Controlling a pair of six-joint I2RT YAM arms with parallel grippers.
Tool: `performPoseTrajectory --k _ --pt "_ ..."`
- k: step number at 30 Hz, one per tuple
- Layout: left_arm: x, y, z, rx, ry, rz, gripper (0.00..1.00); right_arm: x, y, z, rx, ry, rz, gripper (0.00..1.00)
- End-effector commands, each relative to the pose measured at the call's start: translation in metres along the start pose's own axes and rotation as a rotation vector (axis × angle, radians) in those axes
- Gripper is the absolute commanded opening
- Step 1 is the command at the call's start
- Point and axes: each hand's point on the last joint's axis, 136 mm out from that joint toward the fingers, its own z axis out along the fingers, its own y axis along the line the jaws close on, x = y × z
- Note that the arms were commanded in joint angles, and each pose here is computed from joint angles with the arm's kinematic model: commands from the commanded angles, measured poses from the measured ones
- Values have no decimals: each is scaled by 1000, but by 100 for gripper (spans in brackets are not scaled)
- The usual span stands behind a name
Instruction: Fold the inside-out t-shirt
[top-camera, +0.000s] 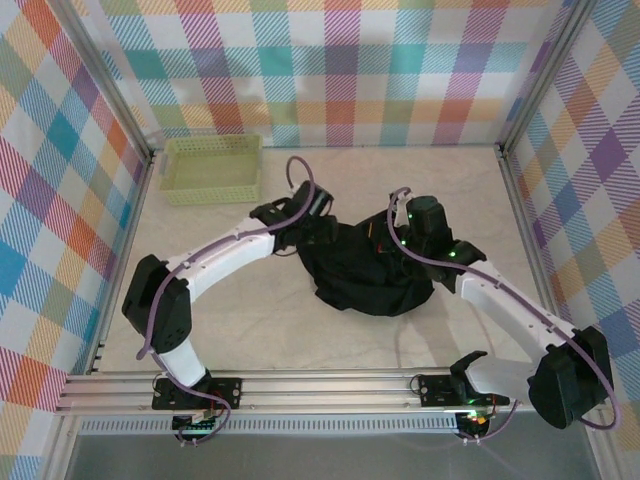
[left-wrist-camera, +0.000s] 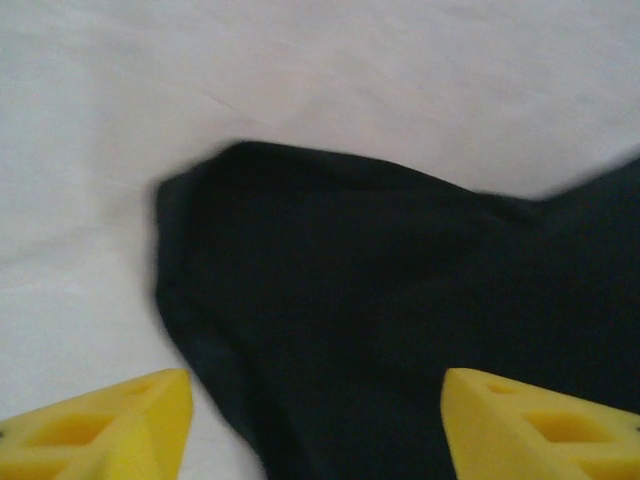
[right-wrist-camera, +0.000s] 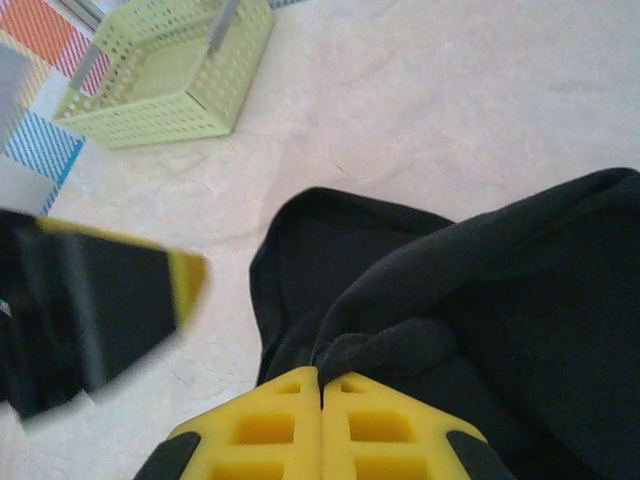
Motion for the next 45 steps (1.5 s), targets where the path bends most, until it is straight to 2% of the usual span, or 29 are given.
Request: performPoseTrajectory --k 1,6,14,16,22,28,31,34,39,43,45 --pt "5 -52 0 230 4 -43 71 -48 35 -35 -102 -140 -44 0" --pt "-4 -94 -9 375 -24 -74 74 -45 33 -44 -97 -150 -41 0" --pt "5 -95 -16 388 -21 -106 75 -31 18 -41 -44 -132 -41 0" --pt "9 -101 -23 403 -28 -81 82 -30 14 -38 -22 -126 -42 0" --pt "22 -118 -32 430 -16 -44 86 -28 13 -34 -22 -115 -44 0" --pt "28 -110 -18 361 -11 -49 79 -28 12 -37 -16 -118 -44 0" --pt "26 -106 -18 344 -30 -37 67 -30 7 -42 19 -131 -41 0" --pt "35 -79 1 207 0 -24 57 -35 9 -52 20 -158 -44 0" --pt "62 -47 37 149 89 -69 55 -43 16 -64 3 -179 -52 0" --pt "52 -53 8 214 -1 -45 59 -37 10 -60 28 -157 -56 0" --pt "42 -61 -15 246 -56 -13 67 -33 9 -57 23 -148 -51 0"
